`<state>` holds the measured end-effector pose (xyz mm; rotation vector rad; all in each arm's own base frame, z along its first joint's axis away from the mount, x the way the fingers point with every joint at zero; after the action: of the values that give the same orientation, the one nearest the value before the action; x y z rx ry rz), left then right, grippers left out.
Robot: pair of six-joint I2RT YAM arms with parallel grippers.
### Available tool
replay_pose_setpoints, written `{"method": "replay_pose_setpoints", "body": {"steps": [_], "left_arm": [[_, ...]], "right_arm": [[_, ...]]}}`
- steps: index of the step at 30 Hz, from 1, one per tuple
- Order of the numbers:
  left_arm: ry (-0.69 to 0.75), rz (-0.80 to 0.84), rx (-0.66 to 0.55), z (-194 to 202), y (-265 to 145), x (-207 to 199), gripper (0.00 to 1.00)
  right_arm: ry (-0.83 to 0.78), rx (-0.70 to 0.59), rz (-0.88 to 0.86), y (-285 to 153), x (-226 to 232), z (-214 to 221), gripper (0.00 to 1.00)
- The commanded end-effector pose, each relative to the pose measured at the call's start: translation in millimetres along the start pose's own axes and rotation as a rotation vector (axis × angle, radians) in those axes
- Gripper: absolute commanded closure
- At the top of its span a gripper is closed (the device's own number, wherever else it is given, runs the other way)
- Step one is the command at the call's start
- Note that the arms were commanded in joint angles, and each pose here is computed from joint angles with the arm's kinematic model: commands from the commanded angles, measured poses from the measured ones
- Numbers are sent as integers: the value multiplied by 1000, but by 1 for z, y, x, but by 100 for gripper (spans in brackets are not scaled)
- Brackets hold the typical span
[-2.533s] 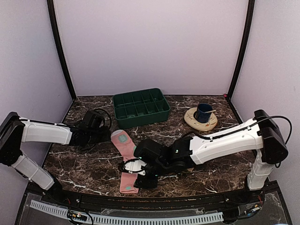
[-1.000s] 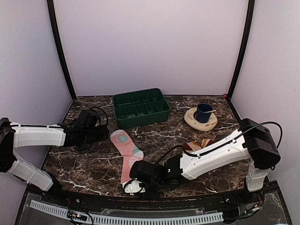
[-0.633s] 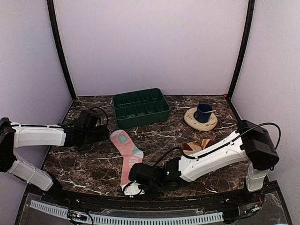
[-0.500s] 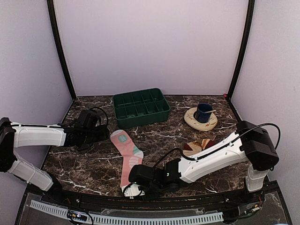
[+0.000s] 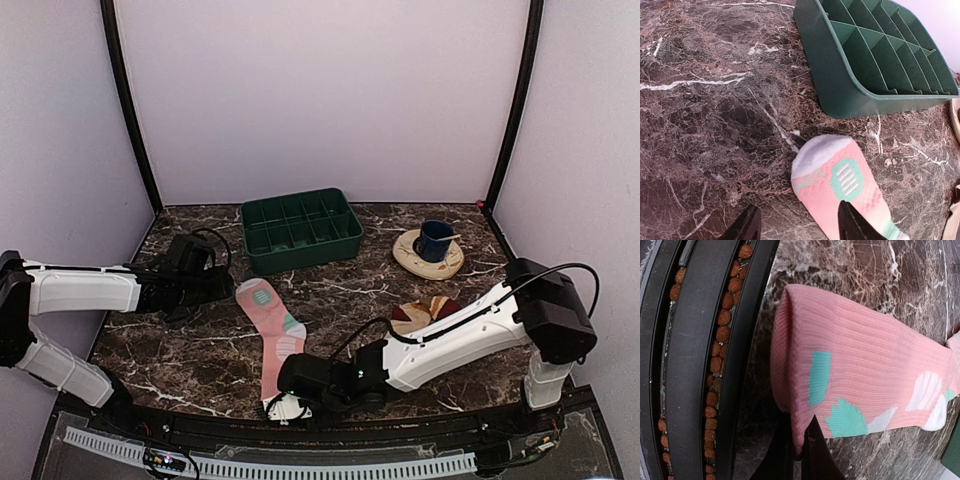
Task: Roll the socks
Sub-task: Pick up the sock from the center of the board.
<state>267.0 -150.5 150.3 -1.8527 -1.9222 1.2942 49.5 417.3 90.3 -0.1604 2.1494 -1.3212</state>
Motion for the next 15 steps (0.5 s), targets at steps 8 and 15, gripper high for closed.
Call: {"method": "replay_pose_setpoints", "body": {"steps": [8, 15], "left_arm": [[34, 65, 44, 8, -3, -4, 45], [77, 114, 82, 19, -5, -15, 45]], "right_arm": [[138, -35, -103, -53, -10, -21, 100], [219, -76, -88, -89, -24, -31, 100]]}}
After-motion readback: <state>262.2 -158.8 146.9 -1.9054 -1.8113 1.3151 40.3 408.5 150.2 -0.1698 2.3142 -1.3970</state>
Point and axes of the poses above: each gripper's point midway between its finger pads, its own y axis out along the fingers, its own x axis along the line the jaws close on, z = x × y, the point moved 8 cm from there along -y, back along the fingers, and after that the axes turned 11 degrees about -y, right-handed, at the moved point
